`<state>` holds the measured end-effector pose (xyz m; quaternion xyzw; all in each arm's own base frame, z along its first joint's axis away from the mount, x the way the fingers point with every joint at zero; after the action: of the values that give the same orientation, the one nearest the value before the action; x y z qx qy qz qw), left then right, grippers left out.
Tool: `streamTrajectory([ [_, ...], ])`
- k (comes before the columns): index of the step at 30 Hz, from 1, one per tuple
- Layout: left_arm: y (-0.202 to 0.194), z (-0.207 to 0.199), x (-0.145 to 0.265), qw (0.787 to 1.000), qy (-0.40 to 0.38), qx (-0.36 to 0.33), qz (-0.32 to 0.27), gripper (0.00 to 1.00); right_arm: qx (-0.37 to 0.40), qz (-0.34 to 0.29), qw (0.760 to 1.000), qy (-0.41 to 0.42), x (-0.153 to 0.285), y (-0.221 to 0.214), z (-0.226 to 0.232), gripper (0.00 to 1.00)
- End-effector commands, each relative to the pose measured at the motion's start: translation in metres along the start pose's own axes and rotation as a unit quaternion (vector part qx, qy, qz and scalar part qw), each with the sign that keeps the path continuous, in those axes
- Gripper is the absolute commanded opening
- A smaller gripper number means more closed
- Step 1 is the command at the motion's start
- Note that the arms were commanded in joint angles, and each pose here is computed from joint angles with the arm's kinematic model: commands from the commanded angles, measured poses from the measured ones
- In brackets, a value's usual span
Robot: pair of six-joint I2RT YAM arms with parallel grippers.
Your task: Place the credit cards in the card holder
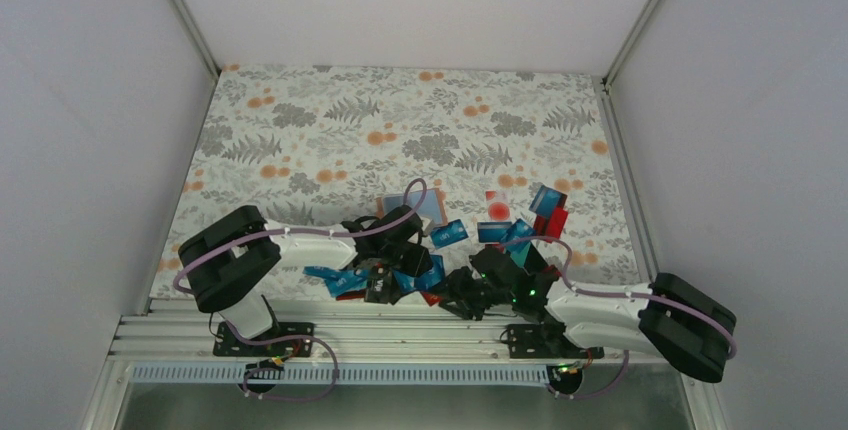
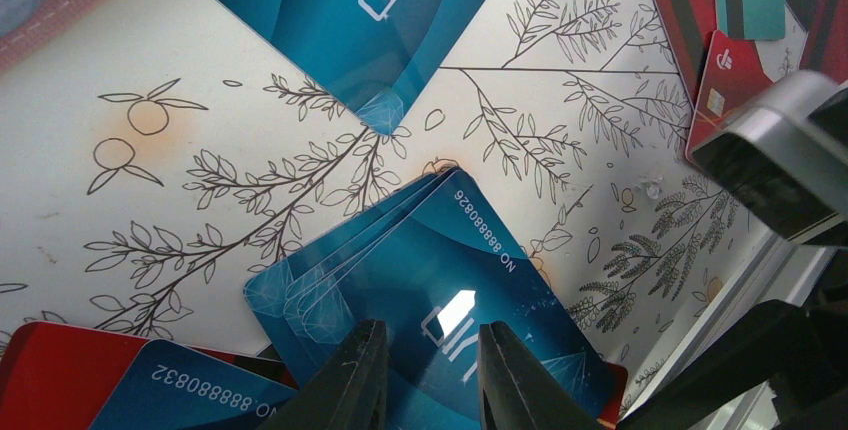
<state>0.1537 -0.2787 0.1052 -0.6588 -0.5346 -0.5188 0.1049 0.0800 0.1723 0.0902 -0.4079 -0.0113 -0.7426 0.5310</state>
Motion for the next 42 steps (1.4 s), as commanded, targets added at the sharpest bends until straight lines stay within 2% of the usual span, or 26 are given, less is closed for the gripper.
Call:
streamTrajectory([
  [1, -0.024, 0.012, -0.005, 0.998, 0.023, 0.022, 0.056, 0.24, 0.013, -0.047, 0.998, 0.024, 0.005, 0.002, 0.011, 0.42],
  [14, -0.019, 0.011, 0.001, 0.998, 0.038, 0.030, 0.043, 0.24, 0.024, -0.070, 0.995, 0.061, 0.017, 0.008, 0.020, 0.43],
  [23, -0.024, 0.011, 0.000, 0.998, 0.020, 0.037, 0.048, 0.23, 0.114, -0.058, 0.987, 0.099, 0.021, 0.005, 0.064, 0.44],
  [34, -0.063, -0.013, 0.004, 0.995, -0.046, 0.034, 0.080, 0.23, 0.141, -0.080, 0.985, 0.061, 0.028, 0.013, 0.070, 0.44],
  [42, -0.057, -0.031, 0.015, 0.996, -0.073, 0.014, 0.051, 0.23, 0.143, -0.070, 0.987, -0.022, 0.027, 0.017, 0.043, 0.45],
])
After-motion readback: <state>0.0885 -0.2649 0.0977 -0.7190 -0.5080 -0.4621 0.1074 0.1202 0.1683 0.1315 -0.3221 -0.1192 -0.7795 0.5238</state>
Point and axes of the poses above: each gripper's point midway between its finger pads, its own x axis back along the fingers, its own z axis along the line the jaws close on, y = z × x, the point moved 10 cm from there along x, back along the fingers, and after that the axes turned 8 degrees about -x, right-handed, at the moved point
